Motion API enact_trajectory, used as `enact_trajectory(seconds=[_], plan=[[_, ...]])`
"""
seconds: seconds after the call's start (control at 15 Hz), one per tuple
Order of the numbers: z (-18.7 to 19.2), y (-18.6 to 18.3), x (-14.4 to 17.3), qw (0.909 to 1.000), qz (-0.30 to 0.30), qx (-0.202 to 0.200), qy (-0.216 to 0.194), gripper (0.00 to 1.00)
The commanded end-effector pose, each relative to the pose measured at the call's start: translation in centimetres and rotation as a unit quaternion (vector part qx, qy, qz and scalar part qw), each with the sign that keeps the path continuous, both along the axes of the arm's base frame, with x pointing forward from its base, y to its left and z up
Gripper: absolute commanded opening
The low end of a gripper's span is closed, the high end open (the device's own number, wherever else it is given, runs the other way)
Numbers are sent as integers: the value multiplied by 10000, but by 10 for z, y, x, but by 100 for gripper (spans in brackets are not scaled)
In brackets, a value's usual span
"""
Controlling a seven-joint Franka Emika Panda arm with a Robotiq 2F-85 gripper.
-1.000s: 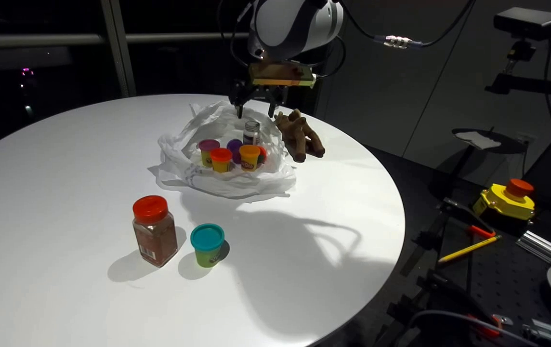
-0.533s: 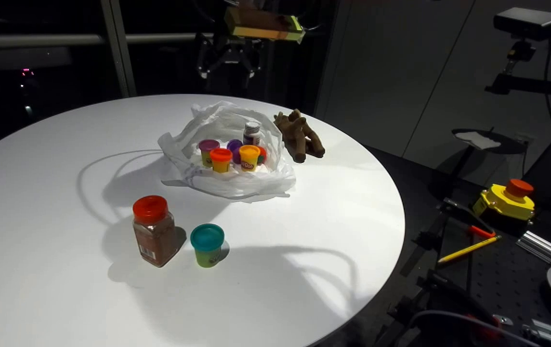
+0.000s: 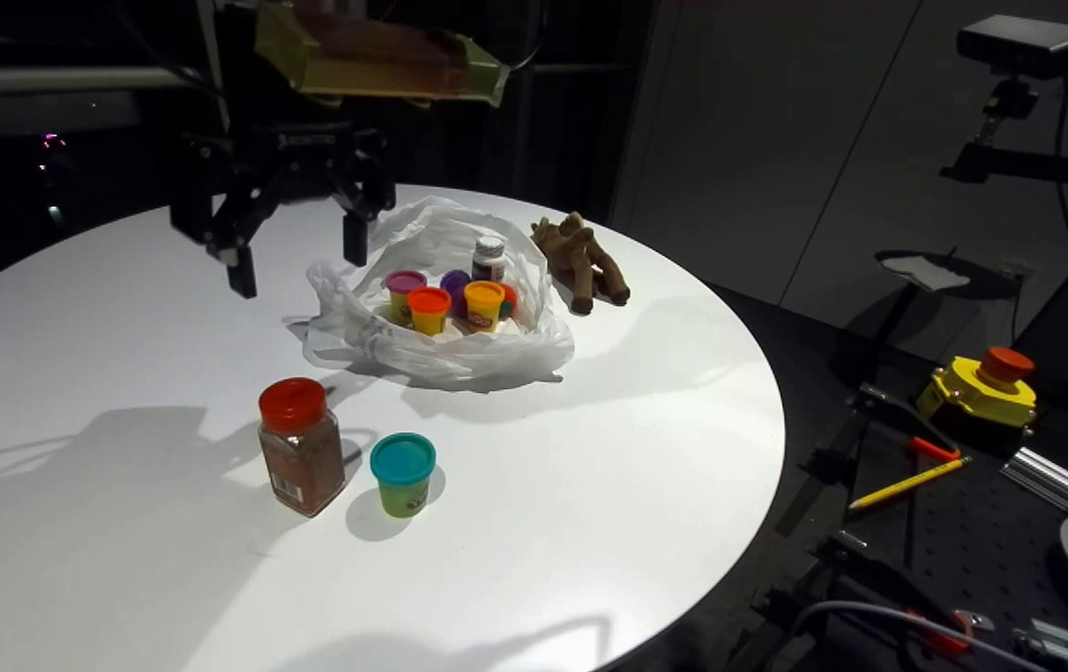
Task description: Place the containers, strawberry and toy deer inside the plastic
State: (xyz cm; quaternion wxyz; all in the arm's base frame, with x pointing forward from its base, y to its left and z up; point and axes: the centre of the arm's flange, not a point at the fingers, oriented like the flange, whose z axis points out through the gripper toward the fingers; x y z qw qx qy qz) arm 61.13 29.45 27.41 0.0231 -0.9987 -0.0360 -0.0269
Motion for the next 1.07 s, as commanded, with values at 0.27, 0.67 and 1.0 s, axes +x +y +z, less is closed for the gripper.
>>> enact_trajectory(seconds=[0.27,0.67,1.0], plan=[[-23,60,-14,9957,829,-288,-282,100],[-43,62,-21,9946,985,-333,-64,100],[-51,69,-24,9943,1023,-285,109,100]])
